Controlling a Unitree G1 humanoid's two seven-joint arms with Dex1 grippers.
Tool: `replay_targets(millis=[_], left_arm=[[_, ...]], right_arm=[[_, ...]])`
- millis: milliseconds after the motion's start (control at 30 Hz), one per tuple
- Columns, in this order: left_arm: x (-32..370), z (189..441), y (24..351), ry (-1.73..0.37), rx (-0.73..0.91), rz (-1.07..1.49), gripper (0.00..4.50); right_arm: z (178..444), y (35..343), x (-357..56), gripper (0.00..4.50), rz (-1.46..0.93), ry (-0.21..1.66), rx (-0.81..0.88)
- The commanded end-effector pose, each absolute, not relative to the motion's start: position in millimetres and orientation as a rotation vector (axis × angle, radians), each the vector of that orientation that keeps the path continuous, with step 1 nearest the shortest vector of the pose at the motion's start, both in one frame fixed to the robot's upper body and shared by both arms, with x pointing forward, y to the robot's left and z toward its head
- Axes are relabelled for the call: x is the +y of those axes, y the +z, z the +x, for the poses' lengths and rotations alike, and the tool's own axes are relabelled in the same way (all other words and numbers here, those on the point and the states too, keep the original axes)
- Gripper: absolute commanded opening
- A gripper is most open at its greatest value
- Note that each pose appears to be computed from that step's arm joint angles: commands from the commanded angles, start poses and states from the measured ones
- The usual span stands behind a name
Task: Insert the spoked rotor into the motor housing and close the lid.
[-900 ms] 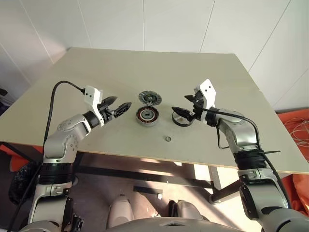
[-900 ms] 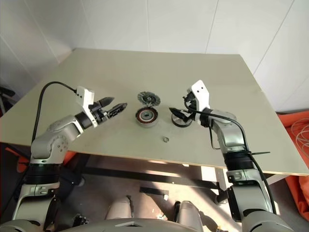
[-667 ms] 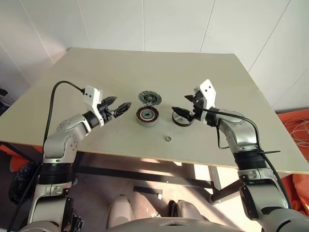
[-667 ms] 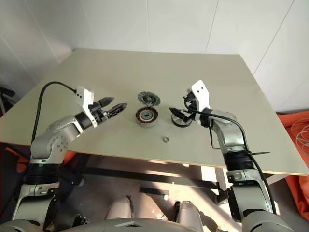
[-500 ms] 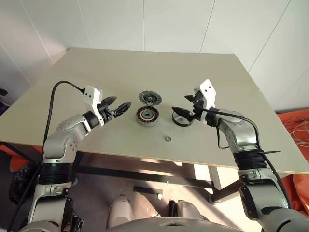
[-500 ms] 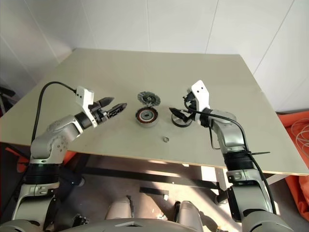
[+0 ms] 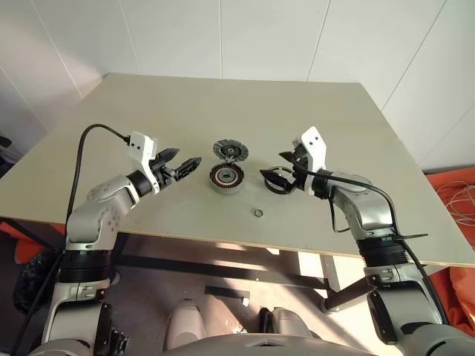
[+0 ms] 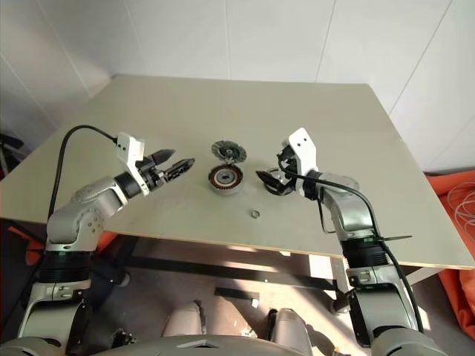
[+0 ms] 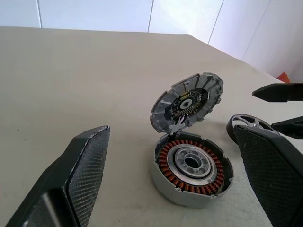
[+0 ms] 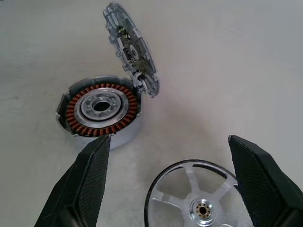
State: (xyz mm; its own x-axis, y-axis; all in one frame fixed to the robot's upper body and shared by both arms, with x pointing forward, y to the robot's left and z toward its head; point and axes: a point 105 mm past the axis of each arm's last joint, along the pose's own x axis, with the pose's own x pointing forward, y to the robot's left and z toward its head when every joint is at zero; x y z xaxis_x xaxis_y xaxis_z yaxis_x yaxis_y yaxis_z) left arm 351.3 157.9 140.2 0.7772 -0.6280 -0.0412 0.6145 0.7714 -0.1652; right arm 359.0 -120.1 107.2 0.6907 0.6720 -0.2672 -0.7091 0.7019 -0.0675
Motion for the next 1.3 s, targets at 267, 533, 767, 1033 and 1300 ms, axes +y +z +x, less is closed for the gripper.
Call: replay_targets(millis=[267,533,767,1033,1300], left_arm=[[154.5,352.6,144.4,-0.699,0.088,-0.115,4.45],[153.9,356.5,145.6,-0.713,0.099,-0.1,4.5],[153.6,357.9,146.8,-0.723,0.107,-0.091,4.5],[155.0,356.9,144.2,-0.723,0.118,-0.091,4.5],[153.3,355.9,143.4,-0.734,0.131,-0.088,4.5]], right_arm=[[324.3,96.9,-108.7,4.5,-0.166,0.787,0.298],[309.0,96.1,-99.8,2.87,-0.156,0.781,0.313],[304.0,86.6,-98.6,1.48,-0.146,0.765,0.36],[316.0,103.8,-117.1,1.48,-0.171,0.755,0.331],[286.3,96.3,-105.9,1.48,-0.107,0.833,0.432]])
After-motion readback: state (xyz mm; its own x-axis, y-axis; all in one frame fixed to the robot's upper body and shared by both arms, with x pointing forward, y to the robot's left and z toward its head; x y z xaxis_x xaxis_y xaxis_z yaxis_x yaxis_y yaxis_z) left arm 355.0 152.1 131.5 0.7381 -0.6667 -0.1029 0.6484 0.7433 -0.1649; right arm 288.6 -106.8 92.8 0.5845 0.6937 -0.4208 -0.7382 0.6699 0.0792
